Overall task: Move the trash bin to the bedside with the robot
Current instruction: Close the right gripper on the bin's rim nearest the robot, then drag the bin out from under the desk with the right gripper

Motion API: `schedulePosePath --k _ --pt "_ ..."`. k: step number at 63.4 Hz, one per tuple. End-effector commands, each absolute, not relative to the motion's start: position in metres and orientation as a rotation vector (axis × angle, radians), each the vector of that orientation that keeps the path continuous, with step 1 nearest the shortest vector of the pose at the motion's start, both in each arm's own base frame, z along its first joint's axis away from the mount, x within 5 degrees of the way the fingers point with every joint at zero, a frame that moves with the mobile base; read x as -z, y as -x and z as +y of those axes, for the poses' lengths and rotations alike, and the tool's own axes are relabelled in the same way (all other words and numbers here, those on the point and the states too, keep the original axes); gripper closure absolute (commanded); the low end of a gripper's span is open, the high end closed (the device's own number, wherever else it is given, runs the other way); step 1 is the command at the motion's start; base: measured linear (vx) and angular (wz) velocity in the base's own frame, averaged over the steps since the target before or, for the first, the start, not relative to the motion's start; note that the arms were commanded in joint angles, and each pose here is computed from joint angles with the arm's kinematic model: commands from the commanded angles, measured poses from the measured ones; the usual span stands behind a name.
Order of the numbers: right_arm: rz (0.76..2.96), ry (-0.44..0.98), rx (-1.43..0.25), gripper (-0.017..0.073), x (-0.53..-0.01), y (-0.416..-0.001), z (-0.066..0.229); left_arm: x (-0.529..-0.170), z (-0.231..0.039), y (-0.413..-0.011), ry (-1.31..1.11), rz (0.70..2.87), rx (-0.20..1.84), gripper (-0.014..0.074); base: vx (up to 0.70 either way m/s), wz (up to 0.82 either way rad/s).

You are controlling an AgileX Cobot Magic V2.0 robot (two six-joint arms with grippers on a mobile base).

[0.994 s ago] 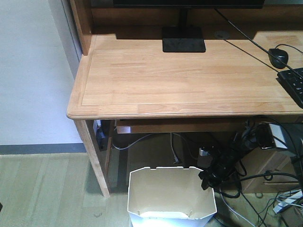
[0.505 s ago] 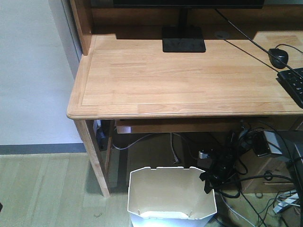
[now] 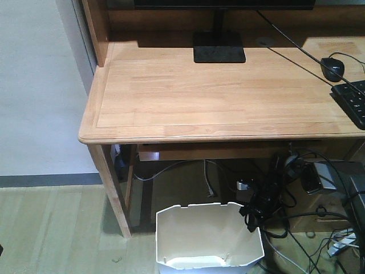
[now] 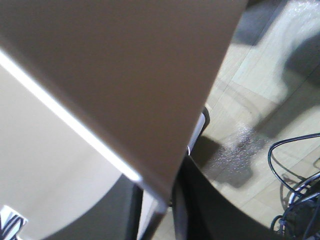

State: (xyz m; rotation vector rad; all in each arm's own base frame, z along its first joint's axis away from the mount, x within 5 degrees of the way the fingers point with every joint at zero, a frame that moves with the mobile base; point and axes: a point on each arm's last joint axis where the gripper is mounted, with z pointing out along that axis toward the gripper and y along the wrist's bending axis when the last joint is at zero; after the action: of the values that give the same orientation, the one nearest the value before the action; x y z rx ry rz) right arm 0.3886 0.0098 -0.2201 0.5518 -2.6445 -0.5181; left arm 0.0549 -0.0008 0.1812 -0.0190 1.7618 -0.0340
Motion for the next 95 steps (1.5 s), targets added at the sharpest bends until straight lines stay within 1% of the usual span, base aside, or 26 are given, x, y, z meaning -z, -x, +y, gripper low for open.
schedulePosePath --k 1,9,24,29,41,49,60,88,95 --pt "-2.666 -0.553 0.581 0.0564 0.214 -0.399 0.005 -0.182 -0.001 -0.056 0.02 1.698 0.044 0.0599 0.0 -0.02" --pt "-2.677 -0.482 0.605 0.0564 0.213 -0.4 0.002 -0.182 -0.001 -0.056 0.02 1.698 0.044 0.0599 0.0 -0.01" --pt "-2.714 -0.462 0.637 0.0564 0.198 -0.411 0.001 -0.182 -0.001 -0.056 0.02 1.698 0.044 0.0599 0.0 0.0" --pt "-2.718 -0.431 0.655 0.0564 0.193 -0.413 -0.005 -0.182 -0.001 -0.056 0.02 1.698 0.044 0.0599 0.0 0.0" --pt "-2.771 -0.298 0.707 0.0563 0.174 -0.425 -0.028 -0.182 -0.001 -0.056 0.02 1.698 0.044 0.0599 0.0 0.0" --pt "-2.807 -0.25 0.743 0.0563 0.161 -0.433 -0.038 -0.182 -0.001 -0.056 0.02 1.698 0.044 0.0599 0.0 0.0" --pt "-2.809 -0.26 0.695 0.0563 0.158 -0.435 -0.041 -0.182 -0.001 -0.056 0.02 1.698 0.044 0.0599 0.0 -0.01" --pt "-2.805 -0.303 0.682 0.0563 0.157 -0.435 -0.03 -0.182 -0.001 -0.056 0.02 1.698 0.044 0.0599 0.0 -0.04" --pt "-2.868 -0.297 0.64 0.0563 0.152 -0.432 -0.031 -0.182 -0.001 -0.056 0.02 1.698 0.044 0.0599 0.0 -0.06"
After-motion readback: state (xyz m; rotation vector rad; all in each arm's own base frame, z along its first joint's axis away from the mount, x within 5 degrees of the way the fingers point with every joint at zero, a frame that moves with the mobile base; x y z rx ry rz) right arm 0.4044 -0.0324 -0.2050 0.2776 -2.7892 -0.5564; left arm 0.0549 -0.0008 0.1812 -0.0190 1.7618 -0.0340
